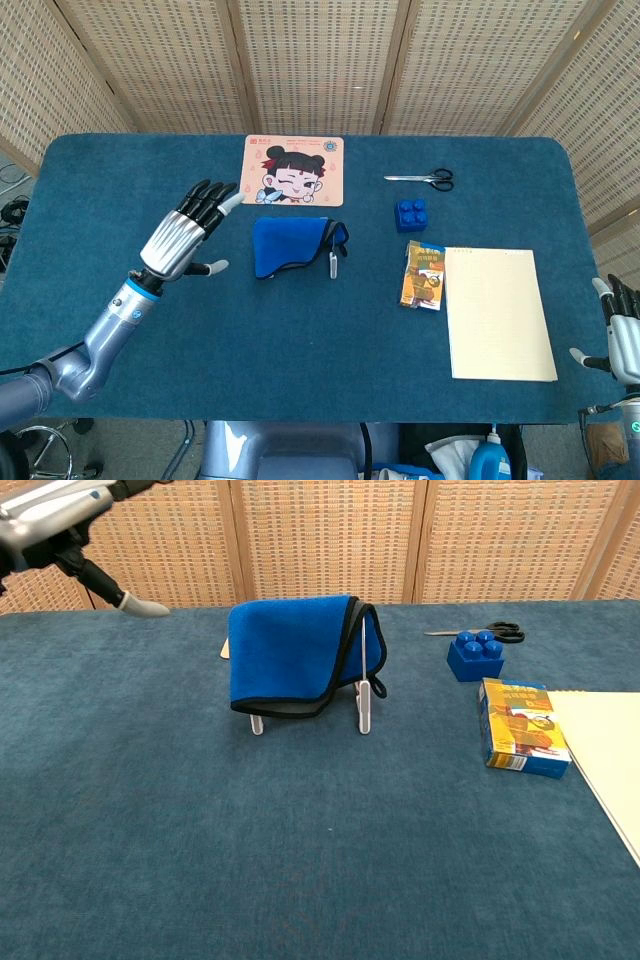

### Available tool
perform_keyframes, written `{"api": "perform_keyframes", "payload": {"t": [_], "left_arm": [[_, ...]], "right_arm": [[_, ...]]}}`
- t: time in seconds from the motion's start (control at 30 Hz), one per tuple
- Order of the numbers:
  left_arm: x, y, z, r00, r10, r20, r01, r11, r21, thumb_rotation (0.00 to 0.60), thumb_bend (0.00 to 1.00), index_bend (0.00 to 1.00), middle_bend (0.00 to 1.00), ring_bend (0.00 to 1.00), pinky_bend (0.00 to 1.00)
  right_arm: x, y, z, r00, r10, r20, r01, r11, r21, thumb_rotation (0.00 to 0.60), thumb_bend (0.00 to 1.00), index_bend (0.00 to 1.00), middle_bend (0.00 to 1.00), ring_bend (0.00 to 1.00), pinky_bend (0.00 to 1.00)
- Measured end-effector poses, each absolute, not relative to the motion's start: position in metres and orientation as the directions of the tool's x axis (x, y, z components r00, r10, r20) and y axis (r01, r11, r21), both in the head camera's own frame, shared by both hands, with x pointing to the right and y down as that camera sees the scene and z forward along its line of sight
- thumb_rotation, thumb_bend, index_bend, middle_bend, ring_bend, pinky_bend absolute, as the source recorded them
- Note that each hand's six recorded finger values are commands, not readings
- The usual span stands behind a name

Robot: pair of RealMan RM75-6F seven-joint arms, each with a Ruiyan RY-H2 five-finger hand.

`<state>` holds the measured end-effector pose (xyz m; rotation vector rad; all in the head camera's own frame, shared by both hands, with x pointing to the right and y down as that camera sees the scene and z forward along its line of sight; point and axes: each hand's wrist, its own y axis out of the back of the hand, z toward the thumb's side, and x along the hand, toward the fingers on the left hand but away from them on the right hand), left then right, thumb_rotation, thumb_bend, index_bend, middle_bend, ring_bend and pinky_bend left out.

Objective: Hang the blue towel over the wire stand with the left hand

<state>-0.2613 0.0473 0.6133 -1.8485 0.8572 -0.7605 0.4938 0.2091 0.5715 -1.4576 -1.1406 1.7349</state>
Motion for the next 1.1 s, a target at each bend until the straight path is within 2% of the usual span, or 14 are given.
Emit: {"api": "perform_keyframes", "payload": {"t": [0.17,0.3,0.5,0.73,0.87,1.1], "left_arm": [[-0.3,0.045,0.604,0.459,-0.871,0.175,-0.271,-0.325,-0.906,0.6,0.05,0.0,0.0,0.0,0.0],[-0.345,0.055,0.597,0.349,-0.907,0.237,-0.271,-0.34,-0.901,0.6,0.05,0.0,0.0,0.0,0.0],[-0.414,0.096,0.596,0.155,-0.933,0.325,-0.262,-0.356,-0.897,0.6,0.05,0.0,0.0,0.0,0.0],[-0.47,0.153,0.578,-0.026,-0.946,0.323,-0.18,-0.313,-0.932,0.6,0.05,0.0,0.0,0.0,0.0],[-0.485,0.184,0.564,-0.092,-0.945,0.313,-0.134,-0.299,-0.945,0.6,0.05,0.0,0.0,0.0,0.0],[-0.487,0.209,0.553,-0.088,-0.95,0.3,-0.146,-0.285,-0.947,0.6,0.05,0.0,0.0,0.0,0.0]], "right_arm": [[0.492,0.21,0.57,-0.214,0.863,-0.457,0.084,-0.45,-0.889,0.6,0.0,0.0,0.0,0.0,0.0],[0.489,0.21,0.568,-0.203,0.868,-0.453,0.084,-0.445,-0.891,0.6,0.0,0.0,0.0,0.0,0.0],[0.482,0.211,0.567,-0.179,0.874,-0.452,0.08,-0.445,-0.892,0.6,0.0,0.0,0.0,0.0,0.0],[0.475,0.211,0.564,-0.159,0.885,-0.438,0.074,-0.431,-0.899,0.6,0.0,0.0,0.0,0.0,0.0],[0.473,0.211,0.559,-0.153,0.897,-0.414,0.07,-0.408,-0.91,0.6,0.0,0.0,0.0,0.0,0.0],[0.471,0.214,0.552,-0.144,0.911,-0.388,0.075,-0.381,-0.922,0.6,0.0,0.0,0.0,0.0,0.0]]}}
